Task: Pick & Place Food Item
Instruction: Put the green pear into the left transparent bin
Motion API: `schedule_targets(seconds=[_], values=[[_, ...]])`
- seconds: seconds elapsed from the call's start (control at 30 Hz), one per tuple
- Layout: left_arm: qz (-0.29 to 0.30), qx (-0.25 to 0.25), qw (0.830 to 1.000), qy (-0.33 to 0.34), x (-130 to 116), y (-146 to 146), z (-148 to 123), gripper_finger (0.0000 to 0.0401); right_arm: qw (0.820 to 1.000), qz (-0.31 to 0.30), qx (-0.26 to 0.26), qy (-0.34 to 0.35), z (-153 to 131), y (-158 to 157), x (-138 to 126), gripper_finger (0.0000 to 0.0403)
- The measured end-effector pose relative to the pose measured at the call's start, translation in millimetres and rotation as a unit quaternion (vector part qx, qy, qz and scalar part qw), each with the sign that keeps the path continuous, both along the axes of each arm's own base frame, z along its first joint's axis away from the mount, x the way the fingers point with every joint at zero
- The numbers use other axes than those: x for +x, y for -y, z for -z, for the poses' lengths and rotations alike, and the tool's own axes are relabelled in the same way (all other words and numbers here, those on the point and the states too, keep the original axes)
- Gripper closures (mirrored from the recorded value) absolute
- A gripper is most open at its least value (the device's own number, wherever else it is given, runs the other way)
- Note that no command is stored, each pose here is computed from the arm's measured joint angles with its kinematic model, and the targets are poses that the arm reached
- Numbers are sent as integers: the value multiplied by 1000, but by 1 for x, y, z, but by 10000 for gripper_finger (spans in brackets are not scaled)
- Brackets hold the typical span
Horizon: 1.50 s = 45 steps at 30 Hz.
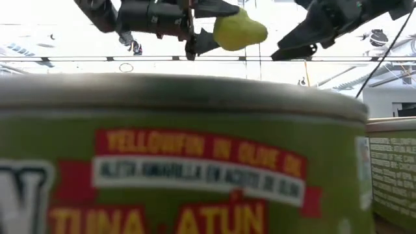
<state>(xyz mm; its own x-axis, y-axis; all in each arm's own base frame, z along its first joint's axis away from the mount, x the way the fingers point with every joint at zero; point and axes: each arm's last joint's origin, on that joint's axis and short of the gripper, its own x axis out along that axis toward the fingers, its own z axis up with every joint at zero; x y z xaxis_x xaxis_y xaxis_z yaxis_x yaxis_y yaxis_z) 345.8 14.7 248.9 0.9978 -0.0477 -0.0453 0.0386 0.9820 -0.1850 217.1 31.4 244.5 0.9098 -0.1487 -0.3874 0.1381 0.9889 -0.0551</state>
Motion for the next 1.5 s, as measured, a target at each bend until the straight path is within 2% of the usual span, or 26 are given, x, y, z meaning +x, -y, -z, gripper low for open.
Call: schedule_targets(seconds=[0.1, 0.2, 0.27, 0.33, 0.43, 0.53, 0.63, 0.7, 0.9, 1.0, 1.2, 1.3, 1.5], values=[[6, -48, 995, 83, -13, -12, 7, 58, 1000, 13, 11, -4, -4, 2, -10, 97], [17, -77, 985, 153, -25, -16, 12, 58, 999, 38, 0, 8, -1, 4, -13, 97], [29, -86, 979, 181, -29, -15, 12, 59, 998, 50, -12, 43, 0, 5, -11, 97], [37, -90, 975, 199, -30, -12, 9, 60, 992, 53, -22, 110, 0, 5, -6, 97], [44, -95, 973, 205, -28, -8, 6, 60, 974, 28, -70, 212, 2, 3, 0, 97], [49, -95, 972, 210, -27, -6, 3, 60, 943, -15, -137, 302, 1, 0, 9, 97], [53, -95, 970, 216, -26, -4, 1, 60, 914, -50, -180, 359, 2, -4, 21, 97], [53, -94, 969, 222, -27, -4, -1, 60, 905, -58, -197, 372, 5, -4, 33, 97], [65, -98, 963, 243, -29, -3, -5, 61, 894, -60, -213, 389, 3, -3, 69, 97], [86, -100, 959, 251, -30, -1, -7, 61, 883, -50, -246, 396, -3, -3, 81, 96], [101, -101, 956, 255, -30, 4, -9, 61, 866, -42, -258, 427, -11, -3, 84, 96], [105, -103, 959, 242, -29, 4, -6, 61, 858, -28, -286, 426, -13, -2, 84, 96], [103, -101, 960, 238, -28, 4, -4, 61, 858, -27, -310, 407, -12, -2, 85, 96]])
